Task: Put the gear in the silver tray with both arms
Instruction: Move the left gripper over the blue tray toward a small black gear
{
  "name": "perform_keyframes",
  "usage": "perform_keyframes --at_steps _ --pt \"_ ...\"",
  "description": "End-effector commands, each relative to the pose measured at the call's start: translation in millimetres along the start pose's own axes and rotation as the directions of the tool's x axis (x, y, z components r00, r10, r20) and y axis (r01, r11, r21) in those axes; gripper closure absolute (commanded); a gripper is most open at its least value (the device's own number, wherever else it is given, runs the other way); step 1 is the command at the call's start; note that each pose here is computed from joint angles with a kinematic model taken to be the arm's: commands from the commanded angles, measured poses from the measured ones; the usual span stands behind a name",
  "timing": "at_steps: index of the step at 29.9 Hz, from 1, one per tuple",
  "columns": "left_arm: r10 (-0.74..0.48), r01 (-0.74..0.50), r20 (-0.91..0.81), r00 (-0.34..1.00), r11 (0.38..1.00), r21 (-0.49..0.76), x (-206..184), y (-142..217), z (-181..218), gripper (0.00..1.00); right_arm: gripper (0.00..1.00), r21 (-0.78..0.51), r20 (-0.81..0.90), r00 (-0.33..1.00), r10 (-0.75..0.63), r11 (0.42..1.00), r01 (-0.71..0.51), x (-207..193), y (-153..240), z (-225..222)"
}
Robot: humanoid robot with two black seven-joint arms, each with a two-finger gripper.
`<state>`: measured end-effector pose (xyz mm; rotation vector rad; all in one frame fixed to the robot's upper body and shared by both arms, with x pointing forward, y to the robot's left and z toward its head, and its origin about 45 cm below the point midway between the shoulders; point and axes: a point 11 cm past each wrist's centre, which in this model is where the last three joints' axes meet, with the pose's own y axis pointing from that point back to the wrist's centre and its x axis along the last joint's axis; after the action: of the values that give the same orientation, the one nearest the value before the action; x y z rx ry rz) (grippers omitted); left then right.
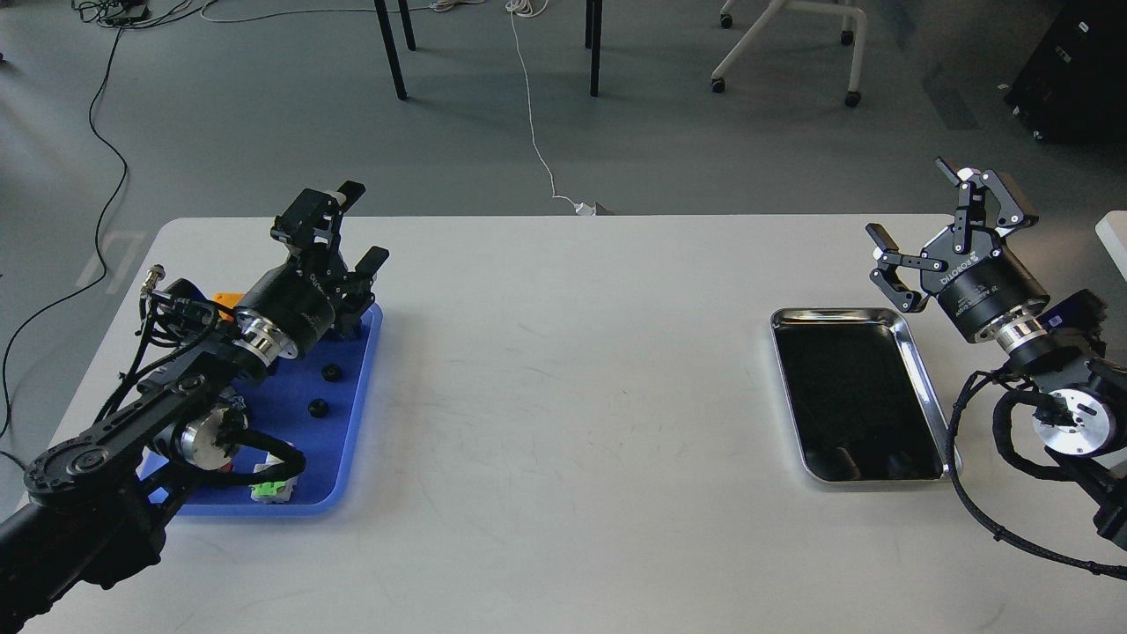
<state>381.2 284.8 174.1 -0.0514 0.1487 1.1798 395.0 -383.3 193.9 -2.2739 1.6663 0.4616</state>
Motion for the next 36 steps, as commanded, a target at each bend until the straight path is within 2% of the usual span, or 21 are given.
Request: perform_keyframes --at_steps 1,13,19,22,24,29,33,36 --pt "0.003 -0.003 0.004 1.0 1.0 -0.007 1.8 2.0 0.8 0.02 0.01 0.001 0.001 1.0 0.002 1.0 -0.002 0.5 0.1 0.0" --pt "-0.018 0.018 0.02 1.0 1.0 -0.016 9.1 6.1 5.8 0.02 0.01 0.0 0.0 1.0 0.001 1.0 -0.001 0.4 0.1 0.0" --pt "-0.018 0.023 0.055 0.998 0.995 -0.1 19.3 12.3 20.4 0.02 0.01 -0.001 0.002 1.0 -0.001 1.0 0.001 -0.8 -0.7 1.0" --pt "-0.064 0.072 0.096 0.993 0.994 -0.077 23.1 17.7 23.8 0.02 0.01 -0.001 0.002 1.0 -0.001 1.0 0.001 -0.8 -0.7 1.0" --pt "-0.141 0.149 0.182 0.973 0.988 -0.032 19.8 22.0 23.8 0.02 0.01 -0.001 0.002 1.0 -0.001 1.0 0.001 -0.8 -0.7 1.0" --pt "-0.347 0.313 0.475 0.809 0.938 0.152 16.6 37.7 30.5 0.02 0.01 -0.002 0.0 1.0 -0.001 1.0 0.001 -0.4 -0.4 0.8" --pt "-0.464 0.347 0.674 0.574 0.884 0.313 18.5 50.9 36.7 0.03 0.01 -0.002 0.0 1.0 -0.001 1.0 0.001 -0.4 -0.4 0.8" --pt "-0.525 0.335 0.763 0.376 0.845 0.417 21.2 61.4 42.1 0.03 0.01 -0.002 0.001 1.0 -0.002 1.0 0.002 -0.9 -0.6 1.4"
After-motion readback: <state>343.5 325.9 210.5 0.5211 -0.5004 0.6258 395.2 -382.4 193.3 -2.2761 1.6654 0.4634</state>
